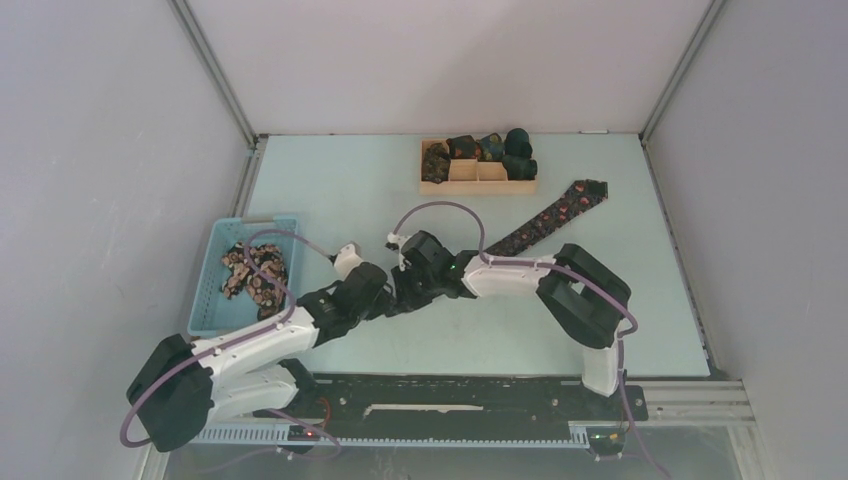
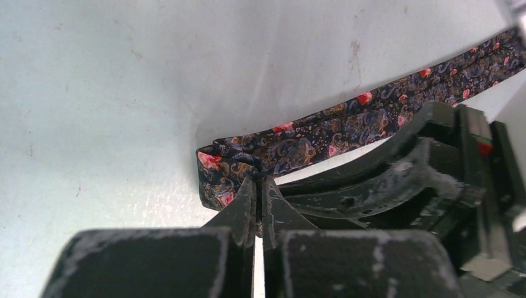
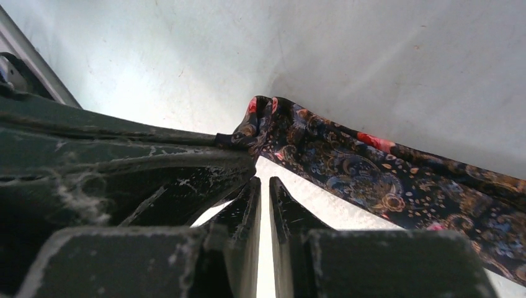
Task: Roll the ties
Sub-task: Roll the tie at the center of the board.
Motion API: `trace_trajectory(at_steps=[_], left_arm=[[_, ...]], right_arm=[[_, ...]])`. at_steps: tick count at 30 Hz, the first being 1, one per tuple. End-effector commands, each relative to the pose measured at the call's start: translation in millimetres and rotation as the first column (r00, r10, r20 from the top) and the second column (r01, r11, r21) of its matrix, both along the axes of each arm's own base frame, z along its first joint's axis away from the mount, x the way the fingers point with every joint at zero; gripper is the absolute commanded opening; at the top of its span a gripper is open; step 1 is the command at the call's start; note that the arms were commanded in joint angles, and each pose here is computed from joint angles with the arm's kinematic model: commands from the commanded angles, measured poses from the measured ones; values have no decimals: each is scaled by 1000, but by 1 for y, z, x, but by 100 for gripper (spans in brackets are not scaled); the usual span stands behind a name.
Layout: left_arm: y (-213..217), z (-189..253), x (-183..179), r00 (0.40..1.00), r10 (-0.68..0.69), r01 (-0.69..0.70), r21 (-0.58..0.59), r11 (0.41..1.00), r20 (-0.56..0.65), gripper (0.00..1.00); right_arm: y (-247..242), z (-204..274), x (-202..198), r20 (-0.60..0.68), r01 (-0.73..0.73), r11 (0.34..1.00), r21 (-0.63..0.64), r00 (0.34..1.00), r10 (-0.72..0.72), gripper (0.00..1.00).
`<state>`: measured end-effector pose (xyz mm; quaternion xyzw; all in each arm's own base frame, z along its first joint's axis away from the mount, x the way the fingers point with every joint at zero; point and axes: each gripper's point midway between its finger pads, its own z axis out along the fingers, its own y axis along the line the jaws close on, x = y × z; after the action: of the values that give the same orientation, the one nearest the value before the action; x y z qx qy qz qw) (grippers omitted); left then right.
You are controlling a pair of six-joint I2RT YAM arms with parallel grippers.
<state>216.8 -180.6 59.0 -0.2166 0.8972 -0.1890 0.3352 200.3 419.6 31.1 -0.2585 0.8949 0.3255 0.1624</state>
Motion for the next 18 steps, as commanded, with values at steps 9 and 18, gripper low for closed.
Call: trace_trajectory(at_steps=[9,18], left_arm=[[-4,16,3,1000,-2,3,-42,999,24,0],[3,17,-1,1000,9,-8,-36,999,29,0]], right_arm=[[12,16,18,-14,2,994,112,1000,-1,13],[42,6,-4,-102,-65,978,197,991,86,12]])
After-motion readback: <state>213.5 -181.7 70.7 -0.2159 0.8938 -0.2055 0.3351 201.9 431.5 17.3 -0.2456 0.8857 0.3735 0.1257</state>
